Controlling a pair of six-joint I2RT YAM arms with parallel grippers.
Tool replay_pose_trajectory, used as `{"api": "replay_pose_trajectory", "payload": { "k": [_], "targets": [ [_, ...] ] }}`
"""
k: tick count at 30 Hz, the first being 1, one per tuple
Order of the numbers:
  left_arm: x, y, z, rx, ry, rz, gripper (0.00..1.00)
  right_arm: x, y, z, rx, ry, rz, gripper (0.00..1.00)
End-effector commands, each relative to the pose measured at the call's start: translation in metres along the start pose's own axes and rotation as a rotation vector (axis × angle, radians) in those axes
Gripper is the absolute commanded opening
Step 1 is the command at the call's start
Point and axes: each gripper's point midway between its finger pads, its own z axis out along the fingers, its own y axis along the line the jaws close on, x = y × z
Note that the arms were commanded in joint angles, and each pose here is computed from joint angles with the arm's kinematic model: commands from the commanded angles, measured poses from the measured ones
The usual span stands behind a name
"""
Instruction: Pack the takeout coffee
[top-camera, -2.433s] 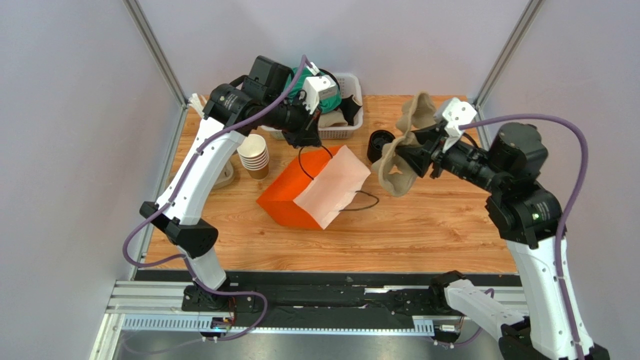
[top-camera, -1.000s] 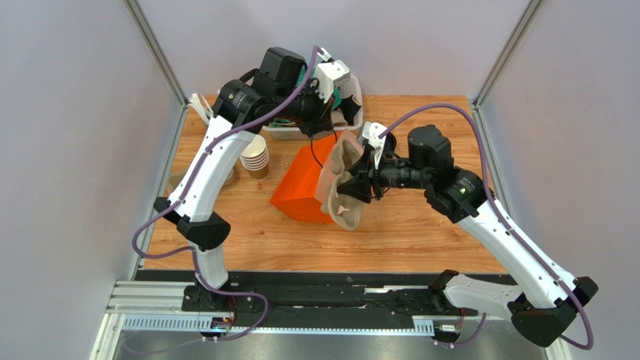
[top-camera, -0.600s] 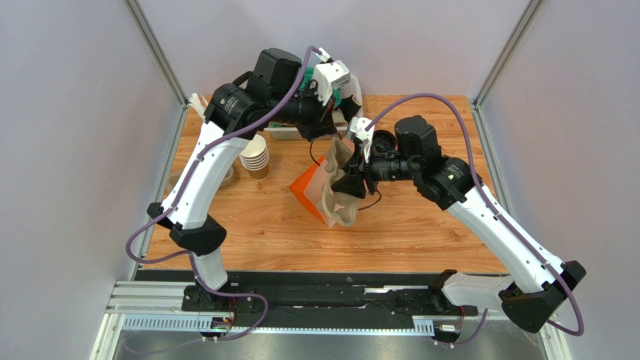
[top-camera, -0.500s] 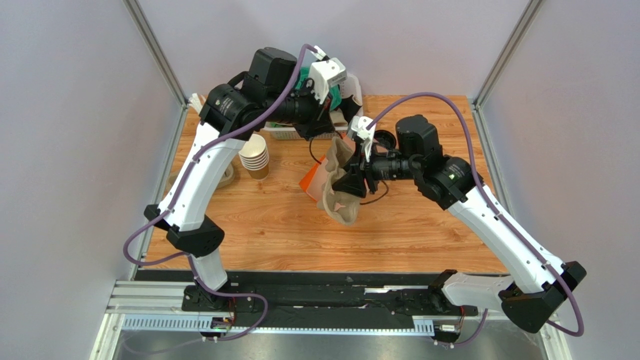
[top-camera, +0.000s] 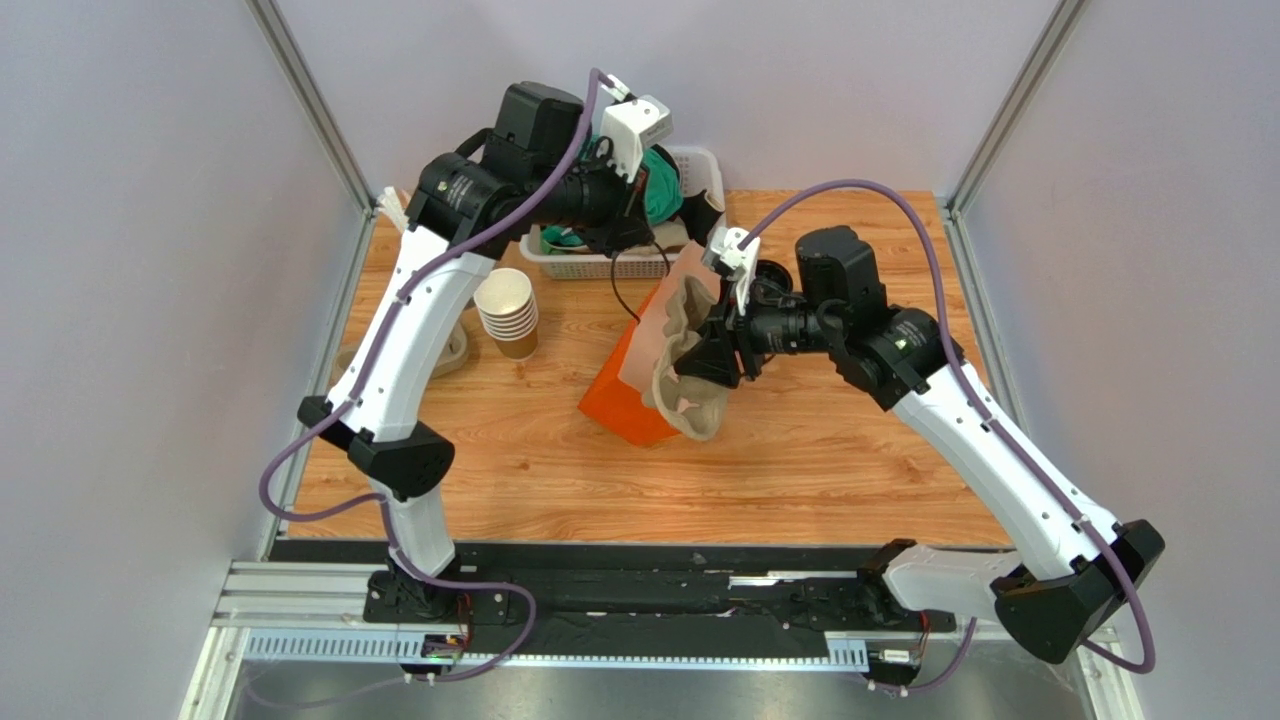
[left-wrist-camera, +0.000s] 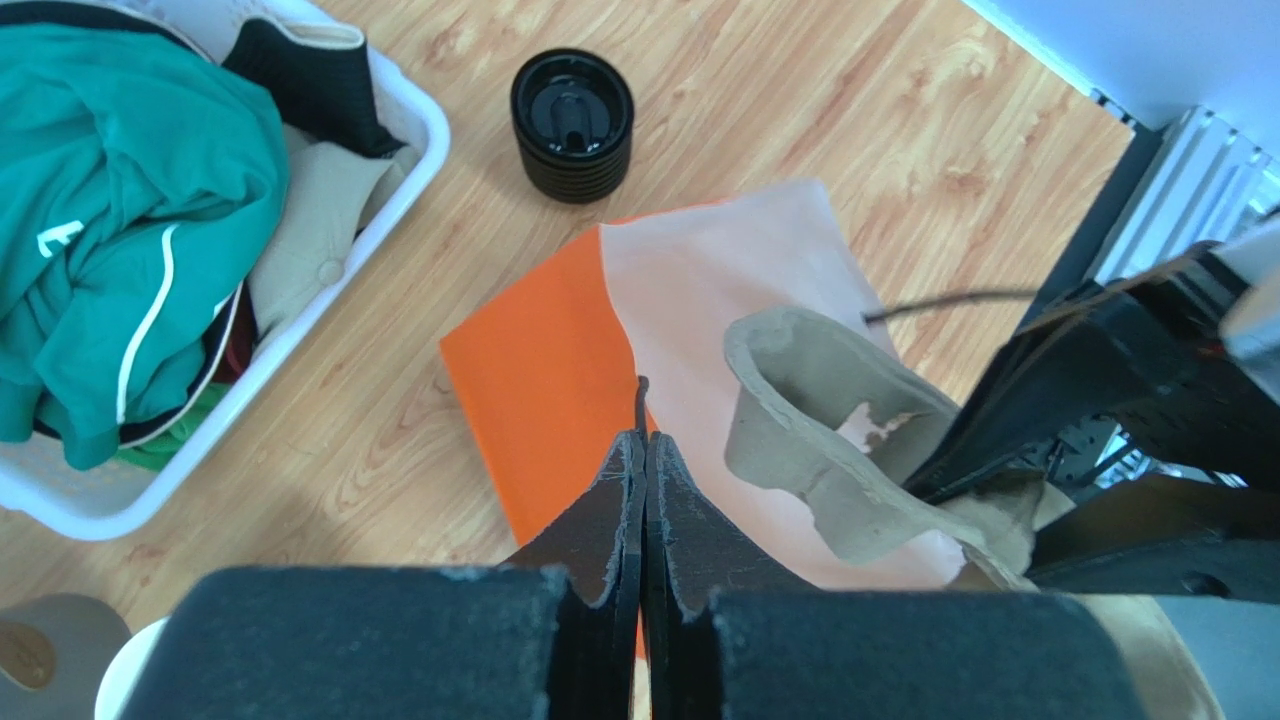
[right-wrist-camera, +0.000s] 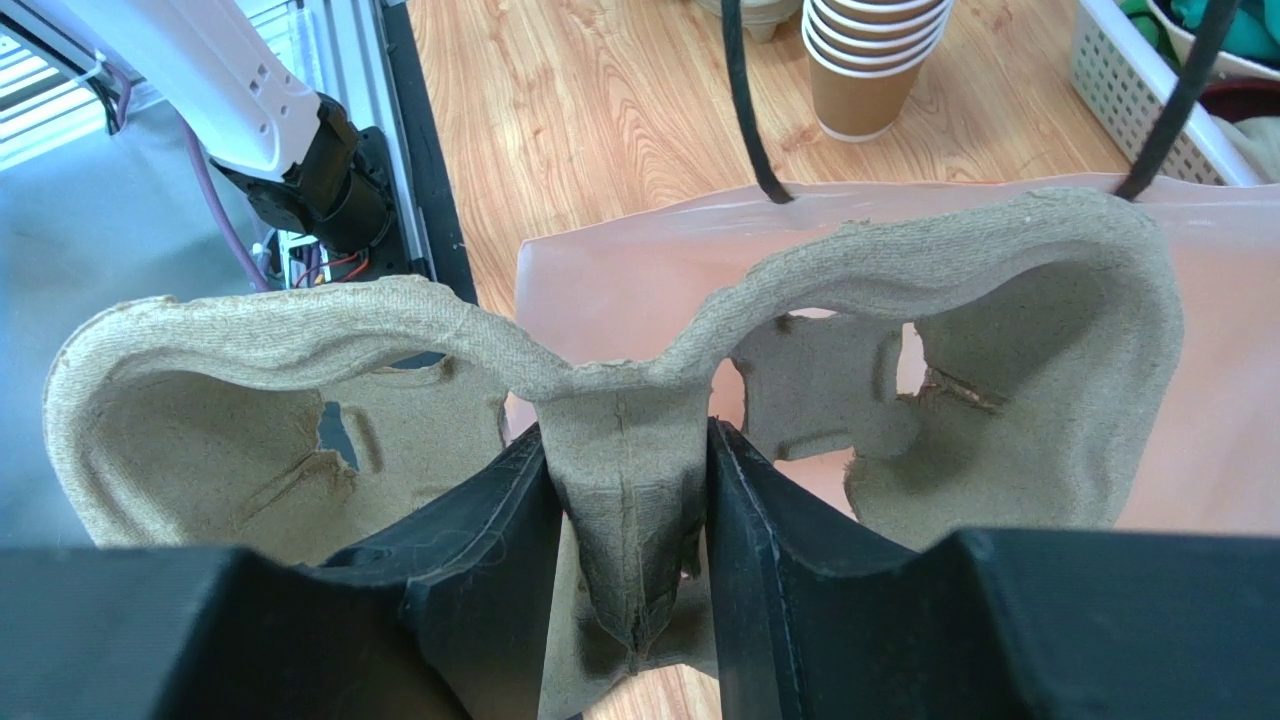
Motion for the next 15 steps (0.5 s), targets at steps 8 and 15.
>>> {"api": "replay_pose_trajectory", "payload": {
  "k": [8,15],
  "targets": [
    [0.002,0.015,0.024,0.001,0.013,-0.037,0.01,0.007,-0.02,0.012,0.003,0.032,0.021,0.4],
    [-0.002,0.028,0.006,-0.019,-0.014,-0.055,0.01,-0.001,-0.03,0.009,-0.06,0.036,0.015,0.4]
  ]
}}
